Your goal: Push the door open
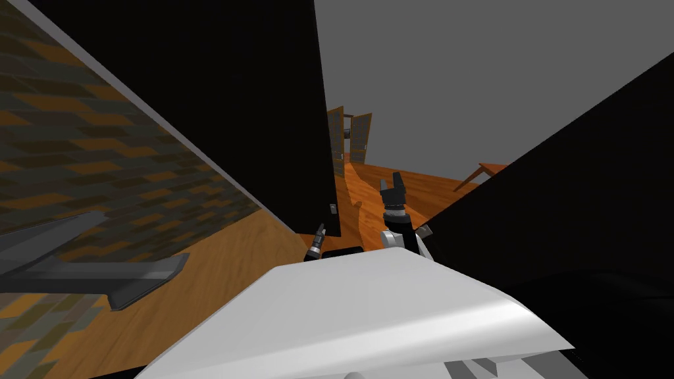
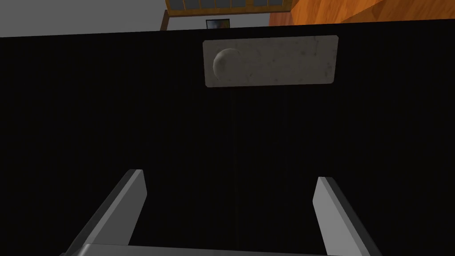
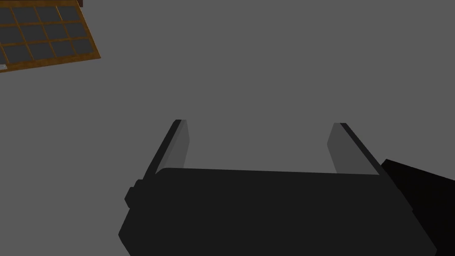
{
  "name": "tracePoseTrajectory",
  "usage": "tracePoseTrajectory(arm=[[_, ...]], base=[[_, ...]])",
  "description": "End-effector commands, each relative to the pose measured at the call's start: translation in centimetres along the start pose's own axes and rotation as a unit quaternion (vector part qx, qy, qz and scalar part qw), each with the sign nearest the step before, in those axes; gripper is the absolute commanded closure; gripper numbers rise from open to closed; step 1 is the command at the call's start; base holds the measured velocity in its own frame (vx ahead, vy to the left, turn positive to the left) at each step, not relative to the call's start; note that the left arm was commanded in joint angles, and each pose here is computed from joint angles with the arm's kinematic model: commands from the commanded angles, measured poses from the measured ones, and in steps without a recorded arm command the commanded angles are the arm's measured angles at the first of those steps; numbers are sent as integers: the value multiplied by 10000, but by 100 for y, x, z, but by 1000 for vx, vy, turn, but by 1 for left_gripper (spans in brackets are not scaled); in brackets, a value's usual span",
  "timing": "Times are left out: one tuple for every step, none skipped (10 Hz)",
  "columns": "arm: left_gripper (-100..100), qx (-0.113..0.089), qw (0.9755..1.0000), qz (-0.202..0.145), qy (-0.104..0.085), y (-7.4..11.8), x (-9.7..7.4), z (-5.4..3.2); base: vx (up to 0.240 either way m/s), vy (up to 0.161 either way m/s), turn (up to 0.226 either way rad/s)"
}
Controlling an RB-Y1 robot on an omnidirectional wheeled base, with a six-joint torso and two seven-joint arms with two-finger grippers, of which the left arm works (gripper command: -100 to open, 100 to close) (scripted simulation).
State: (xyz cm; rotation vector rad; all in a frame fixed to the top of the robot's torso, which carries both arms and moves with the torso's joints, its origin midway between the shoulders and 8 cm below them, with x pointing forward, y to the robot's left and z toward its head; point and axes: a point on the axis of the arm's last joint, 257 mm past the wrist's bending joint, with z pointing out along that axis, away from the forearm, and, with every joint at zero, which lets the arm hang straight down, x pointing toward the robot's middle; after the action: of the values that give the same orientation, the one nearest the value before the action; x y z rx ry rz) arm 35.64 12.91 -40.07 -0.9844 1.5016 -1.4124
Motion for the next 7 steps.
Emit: tracePoseTrajectory(arm=[[-100,-2,10000,45,-8,5,-44,17],[-100,4,10000,51,-19,3,-55,35],[-100,15,10000,45,-33,-2,-58,57],[-100,41,10000,14,-59,-17,-47,98],[-100,63,9999,-17,-78,-31,-30,129],[-100,86,9999,-55,-97,-46,-8,160],[-100,121,9998,-118,-125,-71,31,205]], base=[[264,-50,-23],[227,-93,-24],[205,-90,-9],[230,-61,-24],[206,-54,-30],[165,-93,-17],[181,-93,-11]])
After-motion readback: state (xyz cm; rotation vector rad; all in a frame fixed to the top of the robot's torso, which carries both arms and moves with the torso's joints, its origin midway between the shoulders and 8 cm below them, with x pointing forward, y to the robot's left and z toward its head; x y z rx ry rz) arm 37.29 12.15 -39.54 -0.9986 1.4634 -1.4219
